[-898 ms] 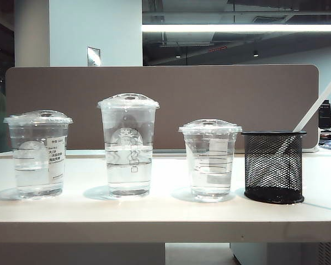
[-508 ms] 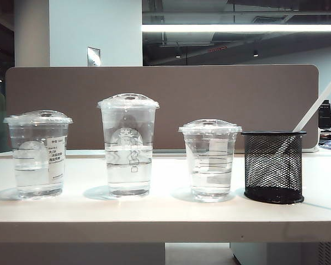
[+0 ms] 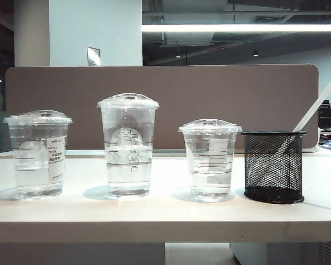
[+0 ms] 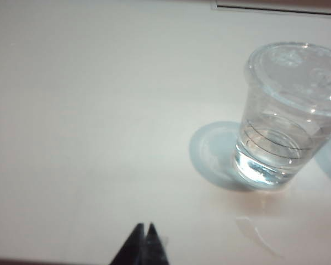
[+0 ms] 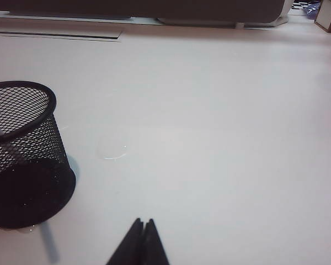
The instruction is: Pick up the straw and insert it into the small coffee cup.
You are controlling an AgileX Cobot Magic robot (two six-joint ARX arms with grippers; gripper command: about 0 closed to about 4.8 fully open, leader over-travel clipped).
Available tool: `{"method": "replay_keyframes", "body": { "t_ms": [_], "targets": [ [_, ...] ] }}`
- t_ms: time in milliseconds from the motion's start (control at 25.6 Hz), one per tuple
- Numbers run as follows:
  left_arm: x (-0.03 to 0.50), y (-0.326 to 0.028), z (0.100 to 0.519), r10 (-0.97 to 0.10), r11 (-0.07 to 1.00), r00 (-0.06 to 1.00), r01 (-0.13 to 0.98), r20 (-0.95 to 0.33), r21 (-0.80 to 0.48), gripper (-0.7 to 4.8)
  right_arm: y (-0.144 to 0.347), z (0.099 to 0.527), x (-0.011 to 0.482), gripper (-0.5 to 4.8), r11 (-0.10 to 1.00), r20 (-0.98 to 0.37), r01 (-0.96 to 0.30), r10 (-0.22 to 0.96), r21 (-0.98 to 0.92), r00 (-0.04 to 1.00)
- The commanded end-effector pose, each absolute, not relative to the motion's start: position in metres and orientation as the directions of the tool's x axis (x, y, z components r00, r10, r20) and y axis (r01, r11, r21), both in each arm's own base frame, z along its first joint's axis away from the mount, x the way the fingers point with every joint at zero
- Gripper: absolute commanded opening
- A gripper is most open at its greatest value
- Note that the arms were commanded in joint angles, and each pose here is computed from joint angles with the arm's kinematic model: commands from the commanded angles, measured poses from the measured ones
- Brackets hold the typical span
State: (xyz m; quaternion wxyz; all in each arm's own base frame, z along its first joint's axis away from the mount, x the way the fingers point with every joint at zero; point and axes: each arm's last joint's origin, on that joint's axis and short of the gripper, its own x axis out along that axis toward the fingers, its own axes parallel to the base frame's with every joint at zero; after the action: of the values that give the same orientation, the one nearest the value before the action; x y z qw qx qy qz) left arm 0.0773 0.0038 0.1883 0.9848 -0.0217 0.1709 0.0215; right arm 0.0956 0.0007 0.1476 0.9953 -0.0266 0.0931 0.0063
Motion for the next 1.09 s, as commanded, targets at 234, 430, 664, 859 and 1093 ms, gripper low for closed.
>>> {"method": "replay_keyframes", "body": {
  "t_ms": [234,430,664,859,1093],
  "targets": [
    [0.064,0.003,0.267,0.038,0.998,0.968,-0.049,-0.248,-0.037,-0.04,0.001,0.147,0.096,-0.08,0.999,-0.180,-0.015,0.005,-0.051,0.984],
    [0.050,0.002,0.317,0.040,0.998,0.990,-0.045,-0.134,-0.035,-0.04,0.001,0.147,0.096,-0.08,0.999,-0.181,-0.015,0.005,-0.051,0.984],
    [0.002,-0.002,0.369,-0.031,0.992,0.997,0.023,-0.064,-0.121,-0.04,0.001,0.147,0.096,-0.08,0.999,-0.181,-0.015,0.005,-0.051,0.984],
    [-0.043,-0.010,0.380,-0.226,0.959,0.960,0.189,-0.167,-0.212,-0.04,0.001,0.147,0.096,-0.08,0.999,-0.180,-0.015,0.005,-0.051,0.984],
    [-0.086,-0.015,0.377,-0.289,0.941,0.906,0.209,-0.311,-0.265,-0.05,0.001,0.147,0.096,-0.08,0.999,-0.181,-0.015,0.005,-0.051,0.984]
  ]
}}
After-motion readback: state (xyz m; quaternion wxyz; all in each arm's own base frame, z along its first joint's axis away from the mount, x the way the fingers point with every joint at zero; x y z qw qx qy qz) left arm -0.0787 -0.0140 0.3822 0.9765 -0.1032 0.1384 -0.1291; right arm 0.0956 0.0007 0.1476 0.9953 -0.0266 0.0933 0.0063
